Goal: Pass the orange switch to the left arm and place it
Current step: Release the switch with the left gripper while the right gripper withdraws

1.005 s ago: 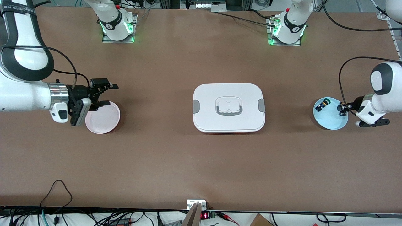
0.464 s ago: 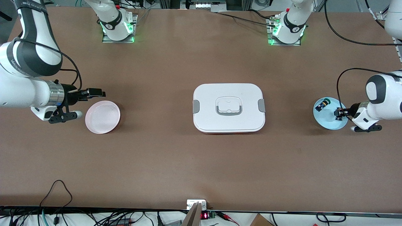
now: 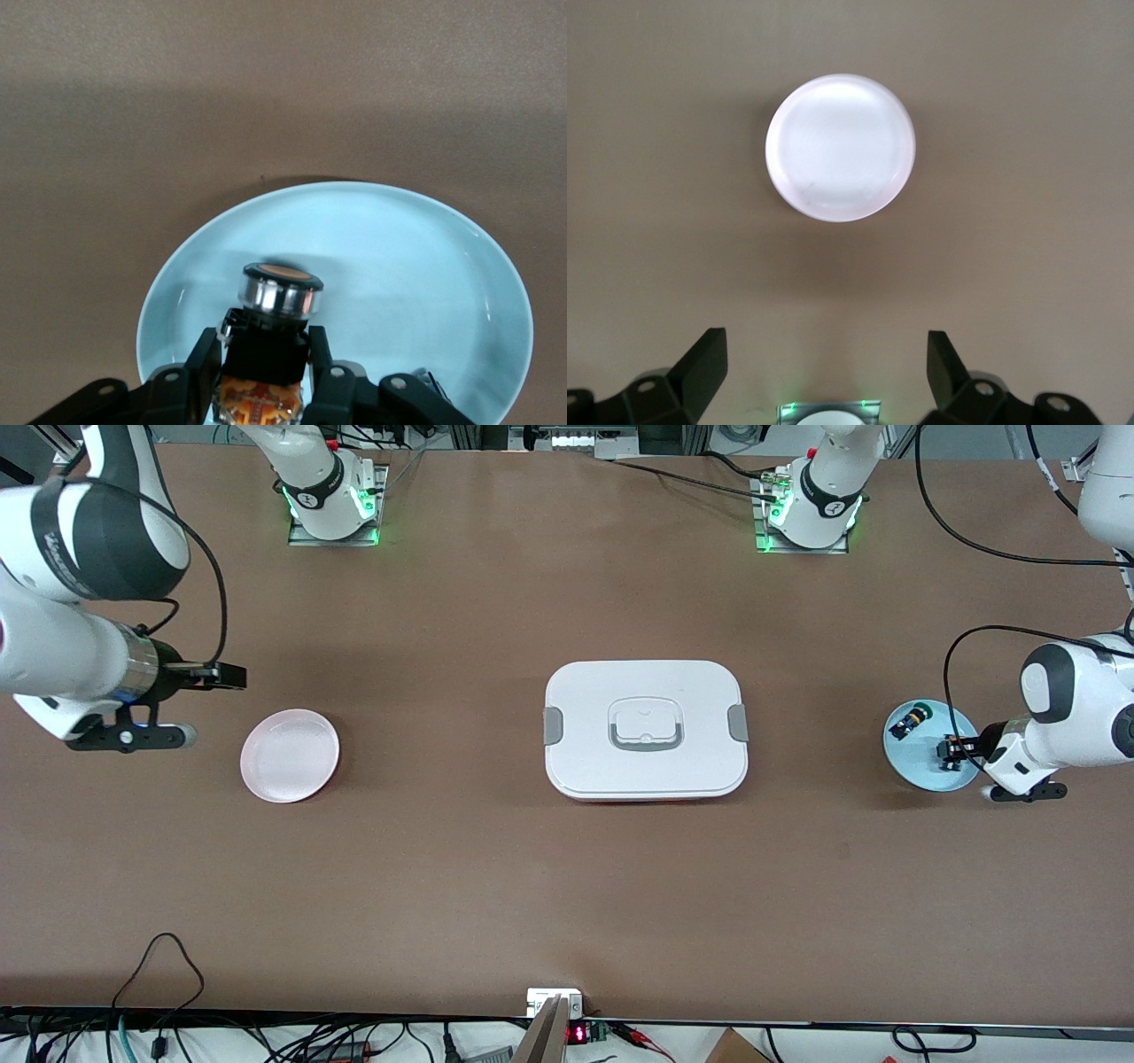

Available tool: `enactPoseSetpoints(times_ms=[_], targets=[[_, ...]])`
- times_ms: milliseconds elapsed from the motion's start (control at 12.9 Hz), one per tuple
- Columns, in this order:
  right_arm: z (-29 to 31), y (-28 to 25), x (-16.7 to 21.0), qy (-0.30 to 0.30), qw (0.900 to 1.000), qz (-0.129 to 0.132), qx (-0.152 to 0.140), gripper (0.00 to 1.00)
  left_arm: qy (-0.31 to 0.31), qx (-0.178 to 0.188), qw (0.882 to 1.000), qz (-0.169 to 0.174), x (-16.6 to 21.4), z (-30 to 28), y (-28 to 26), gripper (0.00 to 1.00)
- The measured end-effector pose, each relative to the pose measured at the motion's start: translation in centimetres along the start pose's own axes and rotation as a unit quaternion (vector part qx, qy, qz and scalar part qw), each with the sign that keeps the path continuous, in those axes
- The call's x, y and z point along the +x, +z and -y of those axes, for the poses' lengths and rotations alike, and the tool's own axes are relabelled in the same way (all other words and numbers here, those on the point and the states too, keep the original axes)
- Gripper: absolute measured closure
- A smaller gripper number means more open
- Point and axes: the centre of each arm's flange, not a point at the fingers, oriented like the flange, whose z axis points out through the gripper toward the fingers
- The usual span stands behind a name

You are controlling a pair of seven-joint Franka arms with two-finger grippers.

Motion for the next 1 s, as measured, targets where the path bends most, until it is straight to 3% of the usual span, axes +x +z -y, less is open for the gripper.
enactPoseSetpoints(times_ms=[232, 386, 541, 850, 1005], targets=[[-4.4, -4.2, -0.3, 0.043, 0.998, -0.049, 0.003, 0.0, 0.003, 0.001, 1.0, -0.005, 0.2, 0.4, -0.3, 0.19], [-6.7, -5.2, -0.3, 0.067, 0.996, -0.064, 0.003, 0.0, 0.003, 0.004, 1.0, -0.019, 0.7, 0.4, -1.7, 0.0], [-8.3, -5.8, -0.7, 0.07, 0.995, -0.072, 0.008, 0.0, 0.018, 0.011, 0.999, -0.041, 1.4, -0.8, -5.5, 0.0], [-8.8, -6.8, -2.4, 0.05, 0.995, -0.082, 0.013, 0.0, 0.076, 0.043, 0.994, -0.065, 0.8, -9.7, -20.1, 0.0], [-8.5, -5.7, -3.8, 0.046, 0.994, -0.095, 0.016, 0.0, 0.092, 0.033, 0.992, -0.079, -1.0, -14.3, -25.5, 0.0]])
